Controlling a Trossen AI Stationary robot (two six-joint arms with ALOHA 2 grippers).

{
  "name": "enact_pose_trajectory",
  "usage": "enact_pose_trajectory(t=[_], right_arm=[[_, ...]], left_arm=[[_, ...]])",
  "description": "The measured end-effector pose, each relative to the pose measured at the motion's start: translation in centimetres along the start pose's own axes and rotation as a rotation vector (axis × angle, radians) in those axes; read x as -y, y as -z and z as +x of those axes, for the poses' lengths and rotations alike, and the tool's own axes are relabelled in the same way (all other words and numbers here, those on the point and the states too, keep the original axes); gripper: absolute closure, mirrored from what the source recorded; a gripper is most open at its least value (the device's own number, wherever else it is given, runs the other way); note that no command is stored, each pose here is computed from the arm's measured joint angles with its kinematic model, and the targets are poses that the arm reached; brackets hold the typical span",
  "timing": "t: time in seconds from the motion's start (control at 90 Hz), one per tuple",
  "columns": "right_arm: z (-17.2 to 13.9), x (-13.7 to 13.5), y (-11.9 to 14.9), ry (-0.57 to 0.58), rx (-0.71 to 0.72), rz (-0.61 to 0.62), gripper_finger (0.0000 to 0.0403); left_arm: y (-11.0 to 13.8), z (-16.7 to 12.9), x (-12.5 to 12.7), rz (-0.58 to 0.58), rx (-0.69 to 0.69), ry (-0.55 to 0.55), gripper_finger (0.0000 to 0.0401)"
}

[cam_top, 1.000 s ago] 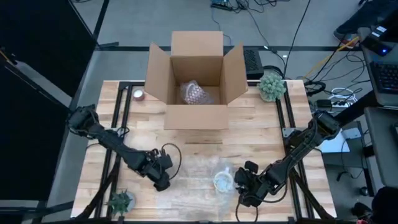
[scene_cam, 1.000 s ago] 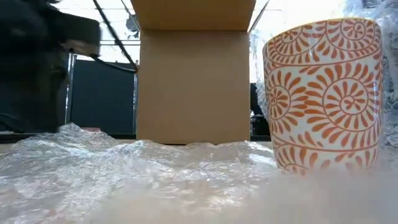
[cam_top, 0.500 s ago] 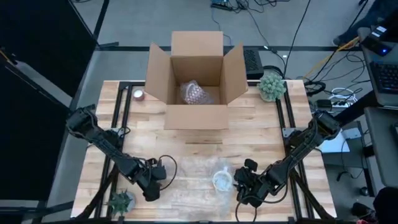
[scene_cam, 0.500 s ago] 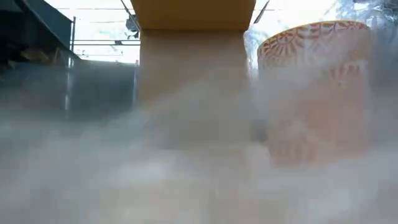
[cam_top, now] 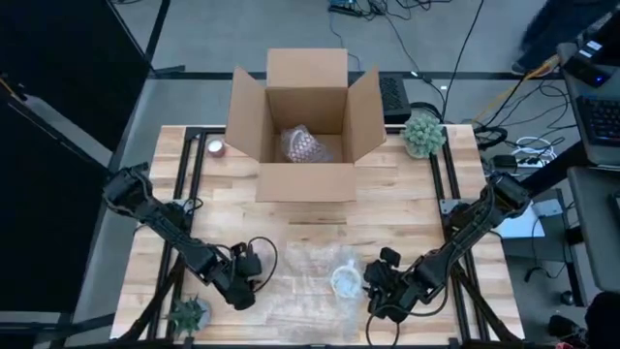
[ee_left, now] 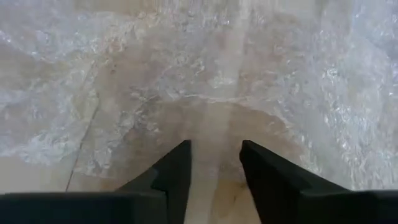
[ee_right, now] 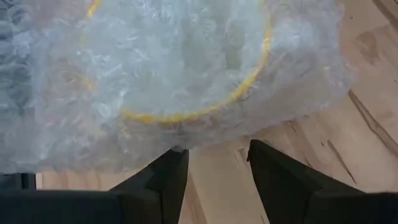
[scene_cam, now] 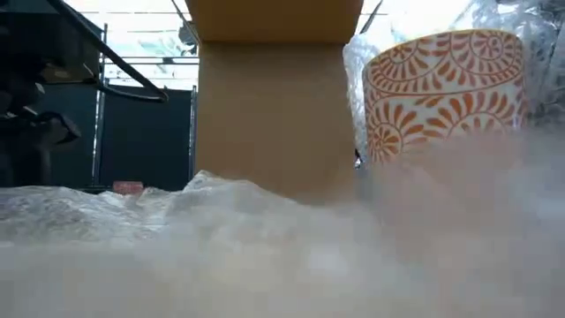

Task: Wrap mug
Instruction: Wrap the yellow mug with the bubble wrap

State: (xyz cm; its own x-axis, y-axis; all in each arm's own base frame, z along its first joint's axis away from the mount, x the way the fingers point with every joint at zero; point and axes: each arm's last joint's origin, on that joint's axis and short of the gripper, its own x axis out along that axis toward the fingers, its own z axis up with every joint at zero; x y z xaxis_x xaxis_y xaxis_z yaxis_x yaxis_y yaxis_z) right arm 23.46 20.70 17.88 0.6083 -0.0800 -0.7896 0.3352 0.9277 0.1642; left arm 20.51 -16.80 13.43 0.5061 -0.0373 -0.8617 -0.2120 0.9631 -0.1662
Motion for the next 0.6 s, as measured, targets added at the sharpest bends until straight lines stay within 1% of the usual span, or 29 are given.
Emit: enact_pose_trajectory(t=[0.156,0.211,0.367,0.489,0.6], right_arm=[[0.0,0.0,0.0,-0.002,0.0,-0.004,0.0245],[0.0,0.0,0.0,-0.003,0.0,-0.005,0.0245],[0.0,0.0,0.0,-0.002,0.0,-0.007,0.0245],[0.0,0.0,0.0,-0.003,-0.001,-0.007,0.0245],[0.0,0.0,0.0,-0.003,-0.001,-0.007,0.0245]], left_arm=[[0.0,0.0,0.0,0.01,0.001,-0.001,0.0374],[0.0,0.0,0.0,0.03,0.0,-0.001,0.0392],[-0.2,-0.2,0.2,0.049,-0.002,0.003,0.0399],[-1.1,-0.8,1.1,0.101,0.007,0.018,0.0401],[-2.4,-1.5,2.1,0.118,0.045,0.054,0.0401]])
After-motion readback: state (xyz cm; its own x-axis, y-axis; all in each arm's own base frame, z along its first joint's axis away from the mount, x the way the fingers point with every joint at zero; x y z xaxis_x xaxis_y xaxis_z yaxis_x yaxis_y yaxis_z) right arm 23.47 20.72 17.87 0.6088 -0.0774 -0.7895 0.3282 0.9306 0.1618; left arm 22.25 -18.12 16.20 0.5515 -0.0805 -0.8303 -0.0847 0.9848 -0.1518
